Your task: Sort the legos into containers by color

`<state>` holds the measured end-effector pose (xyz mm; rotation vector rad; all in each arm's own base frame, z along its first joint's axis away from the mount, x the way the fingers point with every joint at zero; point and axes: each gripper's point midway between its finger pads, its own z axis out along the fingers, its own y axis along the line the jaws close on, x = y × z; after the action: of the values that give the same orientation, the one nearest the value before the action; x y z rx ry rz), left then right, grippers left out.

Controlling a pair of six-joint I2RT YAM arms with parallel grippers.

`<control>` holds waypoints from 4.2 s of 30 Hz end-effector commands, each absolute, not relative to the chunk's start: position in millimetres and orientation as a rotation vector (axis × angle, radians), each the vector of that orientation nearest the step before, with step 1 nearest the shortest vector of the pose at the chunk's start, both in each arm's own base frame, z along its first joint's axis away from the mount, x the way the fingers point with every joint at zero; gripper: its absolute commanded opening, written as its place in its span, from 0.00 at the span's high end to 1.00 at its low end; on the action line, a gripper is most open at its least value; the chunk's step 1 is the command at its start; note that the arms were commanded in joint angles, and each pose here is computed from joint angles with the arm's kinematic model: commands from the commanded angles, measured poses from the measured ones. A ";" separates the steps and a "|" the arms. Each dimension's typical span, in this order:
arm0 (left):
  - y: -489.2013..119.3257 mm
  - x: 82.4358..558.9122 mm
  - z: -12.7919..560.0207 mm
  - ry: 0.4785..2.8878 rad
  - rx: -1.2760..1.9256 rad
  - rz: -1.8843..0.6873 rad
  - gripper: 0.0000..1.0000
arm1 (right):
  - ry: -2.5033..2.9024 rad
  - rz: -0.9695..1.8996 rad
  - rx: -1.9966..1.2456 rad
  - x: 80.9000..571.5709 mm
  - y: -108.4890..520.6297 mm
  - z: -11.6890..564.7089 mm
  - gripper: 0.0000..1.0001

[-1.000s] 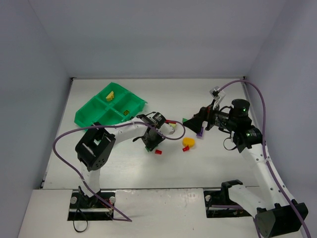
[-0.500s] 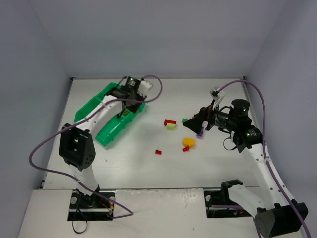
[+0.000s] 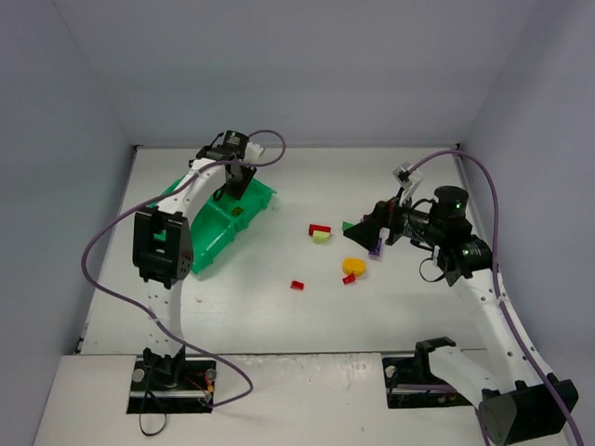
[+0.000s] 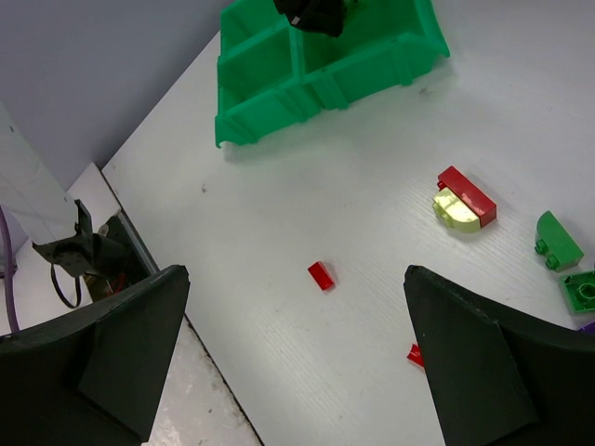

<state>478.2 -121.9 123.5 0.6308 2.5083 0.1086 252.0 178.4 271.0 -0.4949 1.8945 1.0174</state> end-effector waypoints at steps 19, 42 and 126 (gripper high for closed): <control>-232.4 371.6 184.1 2.356 0.951 -0.184 0.47 | 1.804 0.956 -0.510 255.4 172.9 295.2 0.02; -327.4 230.5 79.0 2.364 1.569 -0.420 0.46 | 1.812 0.856 -0.465 251.0 158.2 297.3 0.02; -353.1 296.0 168.4 2.271 0.863 -0.558 0.52 | 1.959 0.604 -0.199 287.2 118.0 267.1 0.18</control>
<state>306.4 -310.3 163.3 0.8186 2.3433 -0.4678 275.1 125.2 246.5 -0.2444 2.0183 0.6484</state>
